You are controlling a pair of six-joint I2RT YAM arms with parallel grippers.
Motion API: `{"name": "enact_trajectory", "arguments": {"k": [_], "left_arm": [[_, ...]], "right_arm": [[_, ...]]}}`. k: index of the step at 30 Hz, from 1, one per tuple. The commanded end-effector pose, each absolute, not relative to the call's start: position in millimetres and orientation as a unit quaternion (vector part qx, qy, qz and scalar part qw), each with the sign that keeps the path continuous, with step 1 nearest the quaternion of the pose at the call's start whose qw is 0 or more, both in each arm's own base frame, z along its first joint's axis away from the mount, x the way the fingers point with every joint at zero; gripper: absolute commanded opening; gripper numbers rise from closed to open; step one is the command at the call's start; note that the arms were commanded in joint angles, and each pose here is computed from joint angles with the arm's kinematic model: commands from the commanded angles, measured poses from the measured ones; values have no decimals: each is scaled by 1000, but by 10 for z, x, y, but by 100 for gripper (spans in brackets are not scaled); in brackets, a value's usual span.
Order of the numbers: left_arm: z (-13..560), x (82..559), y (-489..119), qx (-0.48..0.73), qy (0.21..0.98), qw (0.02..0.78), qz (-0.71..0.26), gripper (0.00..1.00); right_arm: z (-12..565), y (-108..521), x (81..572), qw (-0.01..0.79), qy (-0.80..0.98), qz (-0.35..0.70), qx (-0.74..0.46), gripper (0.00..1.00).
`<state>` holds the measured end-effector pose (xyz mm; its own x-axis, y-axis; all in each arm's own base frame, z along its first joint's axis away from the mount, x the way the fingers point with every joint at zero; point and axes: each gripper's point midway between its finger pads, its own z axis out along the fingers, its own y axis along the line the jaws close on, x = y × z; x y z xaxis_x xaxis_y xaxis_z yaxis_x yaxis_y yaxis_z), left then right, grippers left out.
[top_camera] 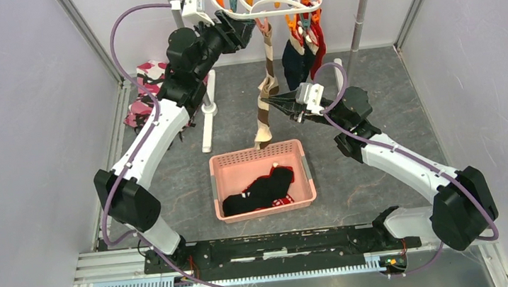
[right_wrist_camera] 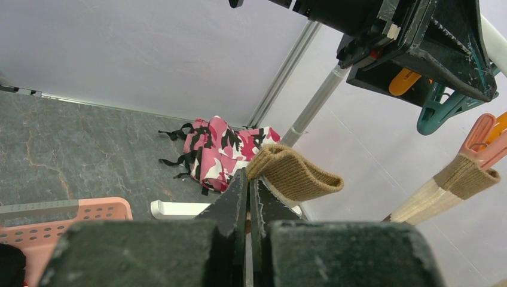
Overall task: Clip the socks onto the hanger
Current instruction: Adjust the hanger on the clothesline.
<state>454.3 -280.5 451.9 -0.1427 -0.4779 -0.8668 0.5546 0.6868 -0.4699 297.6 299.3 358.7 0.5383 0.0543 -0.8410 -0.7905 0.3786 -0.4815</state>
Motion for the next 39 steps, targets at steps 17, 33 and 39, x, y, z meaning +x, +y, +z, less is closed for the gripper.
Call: {"name": "enact_trajectory", "arguments": {"k": [17,33,39], "left_arm": [[4832,4513,-2828,42,612,684,-395,32],[4923,4455,-2691,20,609,695,-381,47],[4950,4465,-2700,19,607,695,-384,49]], "right_arm": [[3831,2983,3017,756,369,272,-467,0],[3941,3113,3169,752,372,269,-473,0],[3936,3116,3177,750,375,268,-475,0]]}}
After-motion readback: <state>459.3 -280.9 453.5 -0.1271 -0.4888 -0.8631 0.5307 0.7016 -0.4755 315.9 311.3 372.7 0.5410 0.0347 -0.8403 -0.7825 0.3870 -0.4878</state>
